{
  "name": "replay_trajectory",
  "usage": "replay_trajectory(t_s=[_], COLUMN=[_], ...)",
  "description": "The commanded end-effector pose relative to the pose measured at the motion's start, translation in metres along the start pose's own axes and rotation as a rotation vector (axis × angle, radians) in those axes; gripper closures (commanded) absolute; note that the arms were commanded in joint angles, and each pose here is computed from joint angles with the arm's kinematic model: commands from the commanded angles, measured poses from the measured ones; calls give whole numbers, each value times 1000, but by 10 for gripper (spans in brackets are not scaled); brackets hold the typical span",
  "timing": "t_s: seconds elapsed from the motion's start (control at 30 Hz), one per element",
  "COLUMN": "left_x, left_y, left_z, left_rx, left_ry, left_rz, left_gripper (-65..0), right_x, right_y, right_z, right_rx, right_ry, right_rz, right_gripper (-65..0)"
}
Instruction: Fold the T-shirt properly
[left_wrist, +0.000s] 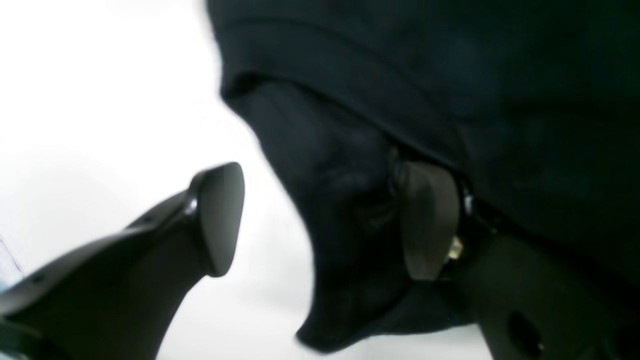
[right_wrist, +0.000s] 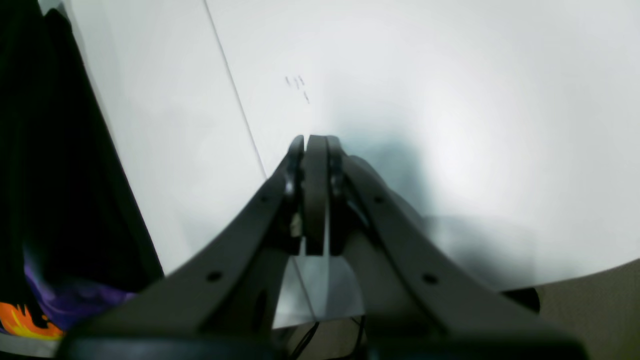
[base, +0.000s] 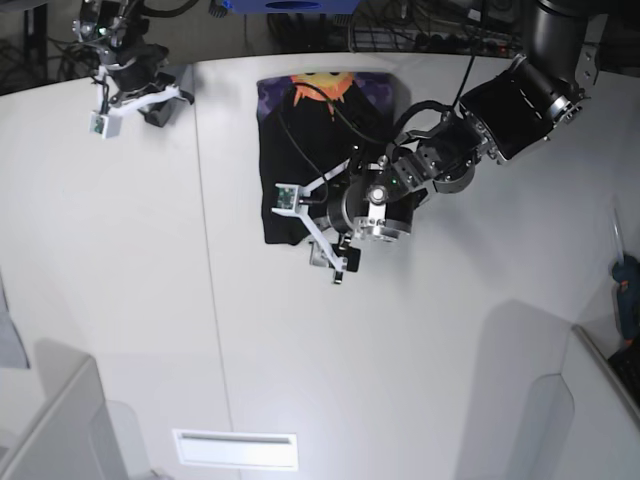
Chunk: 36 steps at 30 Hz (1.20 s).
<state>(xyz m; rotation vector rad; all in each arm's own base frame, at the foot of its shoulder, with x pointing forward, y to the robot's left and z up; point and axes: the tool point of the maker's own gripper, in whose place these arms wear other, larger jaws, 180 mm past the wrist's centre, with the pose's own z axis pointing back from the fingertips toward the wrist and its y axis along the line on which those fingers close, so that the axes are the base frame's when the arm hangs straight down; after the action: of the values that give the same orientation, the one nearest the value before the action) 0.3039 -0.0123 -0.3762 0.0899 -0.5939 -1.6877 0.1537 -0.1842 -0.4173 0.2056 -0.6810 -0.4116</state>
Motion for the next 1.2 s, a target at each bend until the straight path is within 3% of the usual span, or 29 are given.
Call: replay_trajectory(t_s=[0.0, 0.13, 0.23, 0.4, 0.57, 0.73, 0.9, 1.17], left_x=[6, 7, 4, -14, -69, -89, -97, -112], left_y=[26, 66, 88, 81, 50, -9, -76, -182], left_z=[10, 36, 64, 88, 90, 95, 111, 133], left_rx=[68, 187, 284, 357, 355, 327, 283, 183], left_ry=[-21, -74, -117, -145, -79, -222, -332, -254], left_rz=[13, 104, 165, 284, 463, 573, 679, 911], left_gripper=[-457, -454, -380, 0, 0, 0, 0, 0], right_x=[9, 7, 5, 8, 9, 12, -22, -84], right_y=[3, 2, -1, 3, -5, -11, -29, -58], right_z=[3, 4, 5, 9, 19, 45, 62, 95], right_rx=[14, 12, 6, 66, 66, 20, -22, -36], right_ry=[-34, -28, -20, -20, -26, -38, 83, 344], right_rz=[8, 10, 19, 112, 153, 351, 501, 726], right_gripper=[0, 0, 0, 0, 0, 0, 0, 0])
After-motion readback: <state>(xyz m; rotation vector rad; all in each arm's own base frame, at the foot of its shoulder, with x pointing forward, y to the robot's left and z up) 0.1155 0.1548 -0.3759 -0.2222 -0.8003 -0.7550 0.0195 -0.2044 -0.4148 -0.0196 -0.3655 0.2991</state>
